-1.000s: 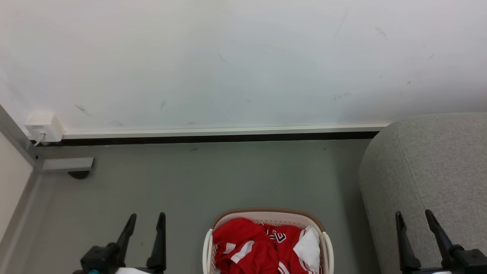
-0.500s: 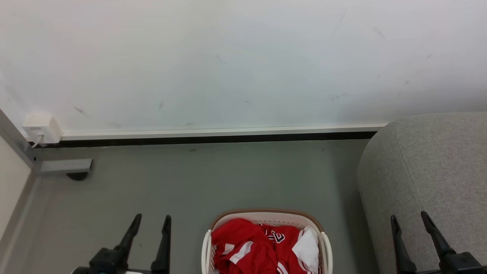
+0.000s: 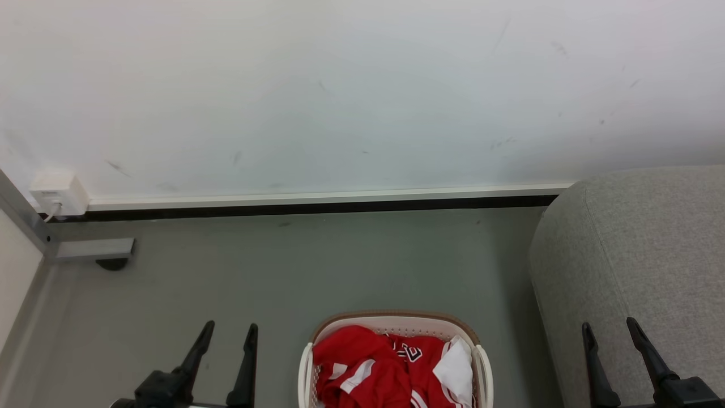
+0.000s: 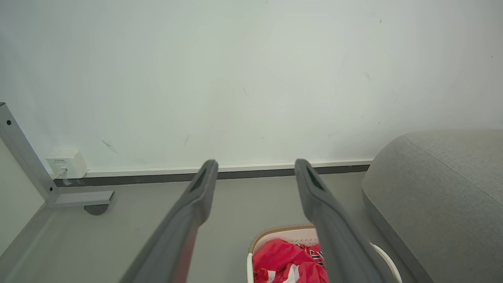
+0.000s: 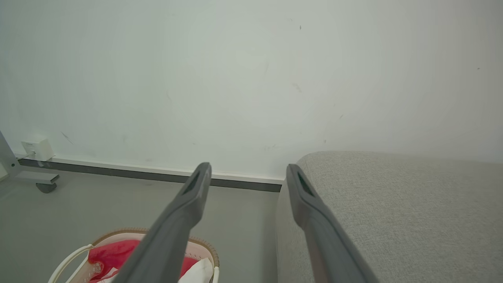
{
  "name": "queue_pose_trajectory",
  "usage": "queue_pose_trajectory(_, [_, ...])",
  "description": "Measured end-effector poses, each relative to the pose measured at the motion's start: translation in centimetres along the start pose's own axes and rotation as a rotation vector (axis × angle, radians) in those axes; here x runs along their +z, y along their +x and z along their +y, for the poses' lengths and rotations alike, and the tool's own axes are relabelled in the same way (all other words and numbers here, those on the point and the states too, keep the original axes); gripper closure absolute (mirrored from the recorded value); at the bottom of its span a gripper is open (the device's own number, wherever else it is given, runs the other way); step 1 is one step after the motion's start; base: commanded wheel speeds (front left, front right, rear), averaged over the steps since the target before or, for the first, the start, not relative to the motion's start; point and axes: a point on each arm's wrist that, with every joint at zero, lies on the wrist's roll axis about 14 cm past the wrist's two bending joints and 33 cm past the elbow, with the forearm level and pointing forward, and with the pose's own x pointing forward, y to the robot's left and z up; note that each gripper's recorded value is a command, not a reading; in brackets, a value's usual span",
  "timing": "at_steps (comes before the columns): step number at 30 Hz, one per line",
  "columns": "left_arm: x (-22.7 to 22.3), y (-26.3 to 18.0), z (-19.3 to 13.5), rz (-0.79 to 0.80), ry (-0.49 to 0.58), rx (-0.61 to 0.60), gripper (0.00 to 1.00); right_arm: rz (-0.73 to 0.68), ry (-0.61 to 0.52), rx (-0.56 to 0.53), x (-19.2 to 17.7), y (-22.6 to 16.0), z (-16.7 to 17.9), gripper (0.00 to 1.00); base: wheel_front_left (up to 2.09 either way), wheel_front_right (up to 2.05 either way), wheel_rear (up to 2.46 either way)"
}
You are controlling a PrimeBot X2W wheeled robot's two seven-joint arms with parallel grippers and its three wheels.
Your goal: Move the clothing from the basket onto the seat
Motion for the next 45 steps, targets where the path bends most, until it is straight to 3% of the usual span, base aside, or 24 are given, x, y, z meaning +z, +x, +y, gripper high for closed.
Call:
queue_pose_trajectory(13, [-0.6,0.3,-0.2,0.016,-0.003,-0.009,0.0,0.016,0.012,-0.005,-0.5,0.0,-0.1,0.0,0.0,0.0,0.0])
queue_pose_trajectory(21, [-1.6,3.1,-1.4,0.038,-0.007,-0.068,0.0,0.028,0.013,-0.011,-1.1,2.0,-0.5,0.0,0.0,0.0,0.0])
queue_pose_trajectory(34, [-8.5,9.7,-10.1,0.17,0.062,-0.441,0.0,0.067,0.039,0.014,-4.0,7.5,-0.3,0.0,0.0,0.0,0.0])
queue_pose_trajectory(38, [-12.2,10.7,-12.7,0.248,0.082,-0.546,0.0,0.092,0.043,0.025,-5.6,8.9,-0.2,0.0,0.0,0.0,0.0])
queue_pose_trajectory(45, [-21.0,10.7,-15.0,0.492,0.21,-0.684,0.0,0.13,0.077,0.022,-8.4,10.8,-0.5,0.0,0.0,0.0,0.0])
